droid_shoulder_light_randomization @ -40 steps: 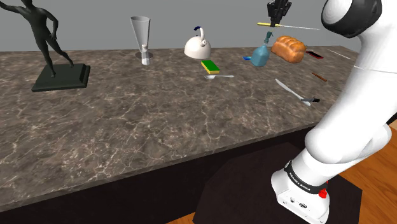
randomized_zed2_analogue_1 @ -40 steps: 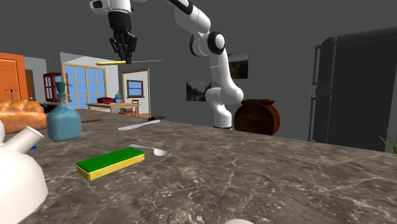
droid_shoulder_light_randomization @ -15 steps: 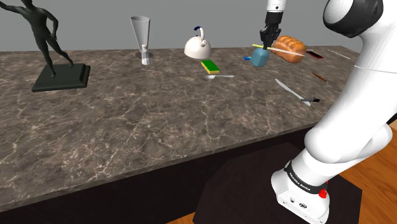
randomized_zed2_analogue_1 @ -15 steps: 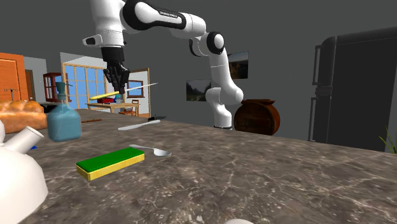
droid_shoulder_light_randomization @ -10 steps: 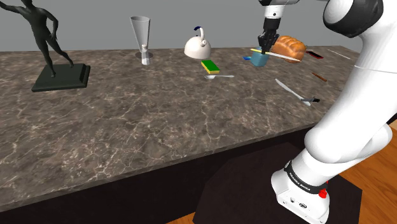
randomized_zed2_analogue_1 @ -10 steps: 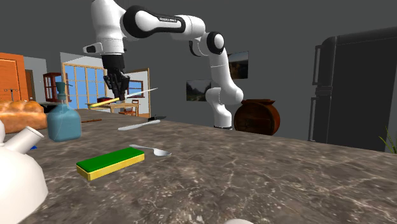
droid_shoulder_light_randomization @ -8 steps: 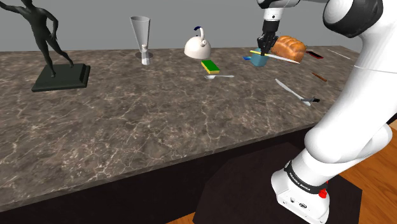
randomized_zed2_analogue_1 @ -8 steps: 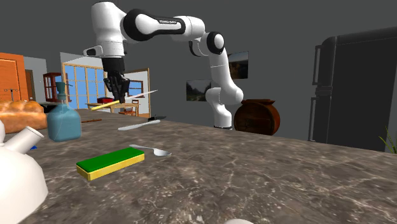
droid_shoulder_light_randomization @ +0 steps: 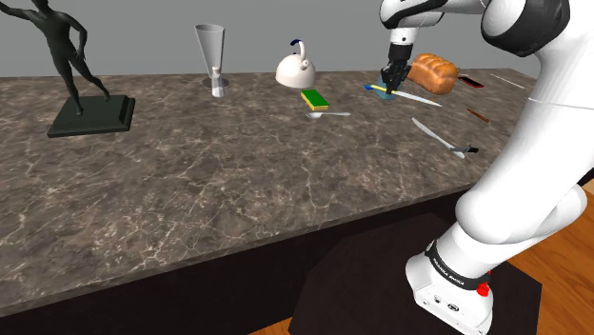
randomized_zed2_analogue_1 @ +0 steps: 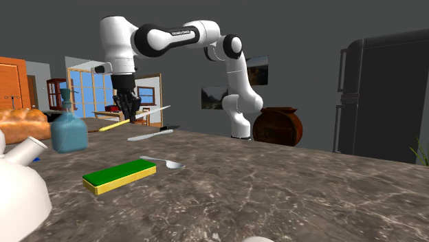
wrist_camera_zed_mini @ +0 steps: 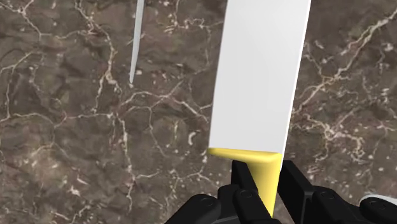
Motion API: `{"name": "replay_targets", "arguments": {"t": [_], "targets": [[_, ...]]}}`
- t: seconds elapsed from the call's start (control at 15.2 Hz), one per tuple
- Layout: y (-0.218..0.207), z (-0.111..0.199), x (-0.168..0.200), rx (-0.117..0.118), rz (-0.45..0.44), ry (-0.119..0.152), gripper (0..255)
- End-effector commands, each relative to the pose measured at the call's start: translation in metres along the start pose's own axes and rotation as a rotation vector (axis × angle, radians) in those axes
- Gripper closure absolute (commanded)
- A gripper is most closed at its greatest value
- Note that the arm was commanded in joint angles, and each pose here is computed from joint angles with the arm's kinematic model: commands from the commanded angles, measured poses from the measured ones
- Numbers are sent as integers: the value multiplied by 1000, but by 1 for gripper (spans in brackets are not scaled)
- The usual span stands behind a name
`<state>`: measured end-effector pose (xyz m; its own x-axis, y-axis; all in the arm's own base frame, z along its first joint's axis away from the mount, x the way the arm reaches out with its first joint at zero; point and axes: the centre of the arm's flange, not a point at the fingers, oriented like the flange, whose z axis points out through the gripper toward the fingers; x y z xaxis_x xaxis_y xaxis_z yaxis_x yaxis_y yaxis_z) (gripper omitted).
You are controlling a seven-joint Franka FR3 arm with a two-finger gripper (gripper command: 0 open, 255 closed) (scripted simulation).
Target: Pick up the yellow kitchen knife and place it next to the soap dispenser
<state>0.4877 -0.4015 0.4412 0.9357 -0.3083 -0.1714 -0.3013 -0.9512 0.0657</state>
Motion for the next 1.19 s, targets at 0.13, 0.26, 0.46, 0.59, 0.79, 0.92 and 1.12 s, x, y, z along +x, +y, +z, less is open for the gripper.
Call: {"name": "replay_targets", "arguments": {"t": [0.13, 0.26, 0.46, 0.59, 0.79, 0.92, 1.12], "targets": [[-2, 21, 4, 0, 0, 1, 255], [-2, 32, 6, 0, 0, 1, 255], [-3, 47, 8, 0, 0, 1, 255], [-4, 58, 10, 0, 0, 1, 255], [-5, 73, 13, 0, 0, 1, 255], [-6, 84, 15, 0, 0, 1, 255], [-6, 90, 16, 0, 0, 1, 255]]}}
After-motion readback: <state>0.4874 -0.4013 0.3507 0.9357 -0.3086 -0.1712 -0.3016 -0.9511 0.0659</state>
